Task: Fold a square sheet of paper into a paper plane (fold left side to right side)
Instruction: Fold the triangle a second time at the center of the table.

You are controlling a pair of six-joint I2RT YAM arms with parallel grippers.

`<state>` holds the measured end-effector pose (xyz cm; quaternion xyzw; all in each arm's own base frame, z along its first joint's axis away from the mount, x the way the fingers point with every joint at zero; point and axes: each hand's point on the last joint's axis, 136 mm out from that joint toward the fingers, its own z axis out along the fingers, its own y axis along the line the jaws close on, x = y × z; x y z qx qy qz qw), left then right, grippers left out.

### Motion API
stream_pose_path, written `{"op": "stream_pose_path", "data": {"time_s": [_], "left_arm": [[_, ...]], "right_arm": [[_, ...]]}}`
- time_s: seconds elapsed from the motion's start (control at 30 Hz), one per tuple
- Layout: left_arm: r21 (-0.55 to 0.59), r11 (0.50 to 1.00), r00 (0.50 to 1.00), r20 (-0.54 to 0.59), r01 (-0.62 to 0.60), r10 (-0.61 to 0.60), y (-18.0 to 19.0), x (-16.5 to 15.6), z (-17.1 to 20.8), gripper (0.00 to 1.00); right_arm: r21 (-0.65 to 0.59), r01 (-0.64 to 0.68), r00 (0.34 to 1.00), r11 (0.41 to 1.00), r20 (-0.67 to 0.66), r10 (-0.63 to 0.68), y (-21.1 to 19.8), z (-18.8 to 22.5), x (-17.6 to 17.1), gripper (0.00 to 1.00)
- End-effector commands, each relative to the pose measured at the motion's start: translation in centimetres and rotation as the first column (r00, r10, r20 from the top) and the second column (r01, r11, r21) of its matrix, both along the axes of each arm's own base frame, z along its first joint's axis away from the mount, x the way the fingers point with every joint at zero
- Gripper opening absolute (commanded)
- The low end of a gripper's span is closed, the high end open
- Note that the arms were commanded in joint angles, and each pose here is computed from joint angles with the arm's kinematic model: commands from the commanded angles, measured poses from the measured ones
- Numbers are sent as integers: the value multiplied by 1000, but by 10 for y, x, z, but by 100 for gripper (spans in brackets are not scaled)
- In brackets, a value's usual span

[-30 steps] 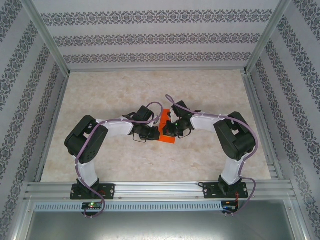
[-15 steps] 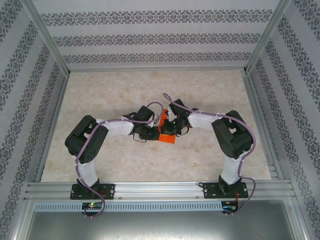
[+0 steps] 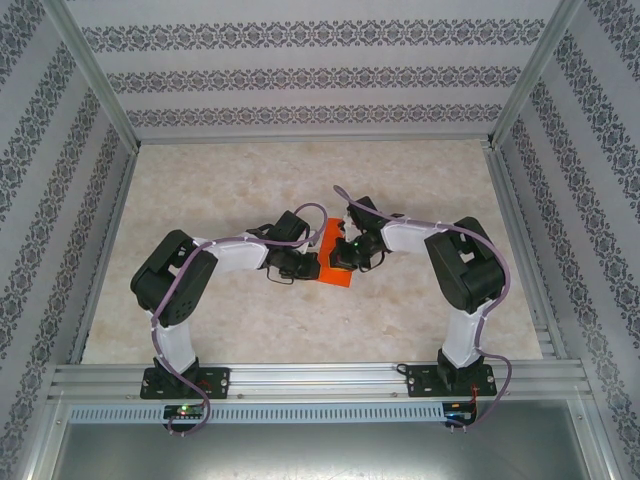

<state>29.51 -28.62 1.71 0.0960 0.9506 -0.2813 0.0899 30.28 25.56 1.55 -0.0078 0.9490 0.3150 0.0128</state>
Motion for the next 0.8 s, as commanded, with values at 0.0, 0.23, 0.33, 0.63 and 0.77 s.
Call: {"op": "stream_pose_path", "data": {"time_s": [0.0,0.23,0.33,0.63,0.77], "left_arm": [[155,988,994,-105,10,6,28,-25,-41,11],[158,987,994,-111,10,8,28,-26,-43,11],[158,987,994,-111,10,8,28,-26,-44,11],[152,988,994,-108,13,3,26,-25,-43,11],[153,988,994,-105,12,4,27,-25,-43,11]], "right_arm": [[-120,23,1000,992,-13,-25,-35,-15,4,0],[-140,49,999,989,-11,-51,-58,-14,13,0],[-153,66,998,986,-8,-68,-69,-14,16,0],[-160,131,991,978,5,-132,-107,-8,33,0],[-167,149,989,975,12,-149,-120,-4,39,0]]}}
